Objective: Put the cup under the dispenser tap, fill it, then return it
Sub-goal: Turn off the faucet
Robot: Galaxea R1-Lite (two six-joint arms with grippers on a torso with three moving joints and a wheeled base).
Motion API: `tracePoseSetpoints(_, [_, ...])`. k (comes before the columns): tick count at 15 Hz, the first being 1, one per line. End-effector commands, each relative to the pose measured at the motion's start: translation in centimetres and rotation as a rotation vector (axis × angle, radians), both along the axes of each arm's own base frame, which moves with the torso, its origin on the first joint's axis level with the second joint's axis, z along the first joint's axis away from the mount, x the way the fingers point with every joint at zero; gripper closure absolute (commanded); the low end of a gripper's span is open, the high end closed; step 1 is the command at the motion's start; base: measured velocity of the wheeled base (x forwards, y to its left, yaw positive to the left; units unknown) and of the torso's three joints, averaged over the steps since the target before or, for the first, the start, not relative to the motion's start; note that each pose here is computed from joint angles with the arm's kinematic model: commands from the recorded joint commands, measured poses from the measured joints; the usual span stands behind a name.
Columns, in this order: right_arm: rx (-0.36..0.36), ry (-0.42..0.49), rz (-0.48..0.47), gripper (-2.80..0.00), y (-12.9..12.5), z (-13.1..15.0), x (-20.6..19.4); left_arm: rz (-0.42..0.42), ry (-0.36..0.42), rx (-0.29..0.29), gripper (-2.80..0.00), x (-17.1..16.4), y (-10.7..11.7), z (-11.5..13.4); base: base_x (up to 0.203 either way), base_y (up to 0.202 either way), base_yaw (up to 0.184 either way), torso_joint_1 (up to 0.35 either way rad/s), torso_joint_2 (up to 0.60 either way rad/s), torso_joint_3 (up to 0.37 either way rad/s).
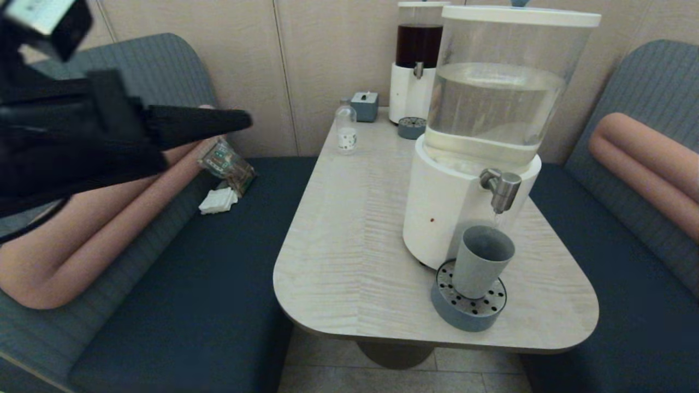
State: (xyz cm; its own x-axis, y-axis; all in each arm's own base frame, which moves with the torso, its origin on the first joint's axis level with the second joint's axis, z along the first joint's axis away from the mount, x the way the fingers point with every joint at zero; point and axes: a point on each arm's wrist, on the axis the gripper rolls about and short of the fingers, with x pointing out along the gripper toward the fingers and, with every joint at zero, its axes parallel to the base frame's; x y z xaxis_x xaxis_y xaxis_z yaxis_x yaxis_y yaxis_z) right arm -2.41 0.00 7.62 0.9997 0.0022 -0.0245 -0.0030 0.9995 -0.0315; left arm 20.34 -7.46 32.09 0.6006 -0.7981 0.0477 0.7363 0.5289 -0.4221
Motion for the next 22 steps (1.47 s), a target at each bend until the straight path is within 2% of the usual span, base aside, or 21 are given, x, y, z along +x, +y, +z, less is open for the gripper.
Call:
tracePoseSetpoints(1, [-0.001, 0.002, 0.001, 0.0, 0.0, 0.0, 0.0, -0.137, 0.103, -0.084, 0.0, 4.0, -4.5, -2.0, 0.0, 0.0, 0.0, 0.0, 0.0, 0.0])
tracePoseSetpoints(2, [-0.001, 0.005, 0.001, 0.0, 0.0, 0.0, 0.0, -0.205, 0.17, -0.156, 0.0, 4.3, -6.4, -2.2, 0.0, 0.0, 0.0, 0.0, 0.0, 0.0])
tracePoseSetpoints(4, [-0.001, 0.002, 0.001, 0.0, 0.0, 0.0, 0.0, -0.271, 0.227, -0.243, 0.0, 4.8, -9.0, -2.7, 0.0, 0.0, 0.0, 0.0, 0.0, 0.0])
tracePoseSetpoints(6, [-0.001, 0.003, 0.001, 0.0, 0.0, 0.0, 0.0, -0.266, 0.255, -0.254, 0.0, 5.0, -10.9, -4.3, 0.0, 0.0, 0.0, 0.0, 0.0, 0.0])
tracePoseSetpoints(7, [-0.001, 0.002, 0.001, 0.0, 0.0, 0.0, 0.0, -0.272, 0.236, -0.238, 0.0, 5.0, -11.7, -5.2, 0.0, 0.0, 0.0, 0.0, 0.0, 0.0])
tracePoseSetpoints(9, [-0.001, 0.003, 0.0, 0.0, 0.0, 0.0, 0.0, -0.28, 0.137, -0.154, 0.0, 5.3, -12.9, -6.9, 0.0, 0.0, 0.0, 0.0, 0.0, 0.0])
tracePoseSetpoints(11, [-0.001, 0.002, 0.001, 0.0, 0.0, 0.0, 0.0, -0.272, -0.043, -0.018, 0.0, 6.1, -13.9, -9.1, 0.0, 0.0, 0.0, 0.0, 0.0, 0.0])
tracePoseSetpoints(12, [-0.001, 0.002, 0.001, 0.0, 0.0, 0.0, 0.0, -0.277, -0.104, 0.033, 0.0, 6.3, -14.3, -10.1, 0.0, 0.0, 0.0, 0.0, 0.0, 0.0])
tracePoseSetpoints(14, [-0.001, 0.003, 0.001, 0.0, 0.0, 0.0, 0.0, -0.292, -0.156, 0.061, 0.0, 6.4, -15.4, -10.8, 0.0, 0.0, 0.0, 0.0, 0.0, 0.0])
tracePoseSetpoints(18, [-0.001, 0.002, 0.001, 0.0, 0.0, 0.0, 0.0, -0.284, -0.338, 0.105, 0.0, 7.6, -16.5, -10.1, 0.0, 0.0, 0.0, 0.0, 0.0, 0.0])
tracePoseSetpoints(20, [-0.001, 0.003, 0.001, 0.0, 0.0, 0.0, 0.0, -0.29, -0.431, 0.142, 0.0, 8.7, -17.4, -10.6, 0.0, 0.0, 0.0, 0.0, 0.0, 0.0])
tracePoseSetpoints(22, [-0.001, 0.002, 0.001, 0.0, 0.0, 0.0, 0.0, -0.288, -0.459, 0.151, 0.0, 9.7, -18.2, -11.0, 0.0, 0.0, 0.0, 0.0, 0.0, 0.0])
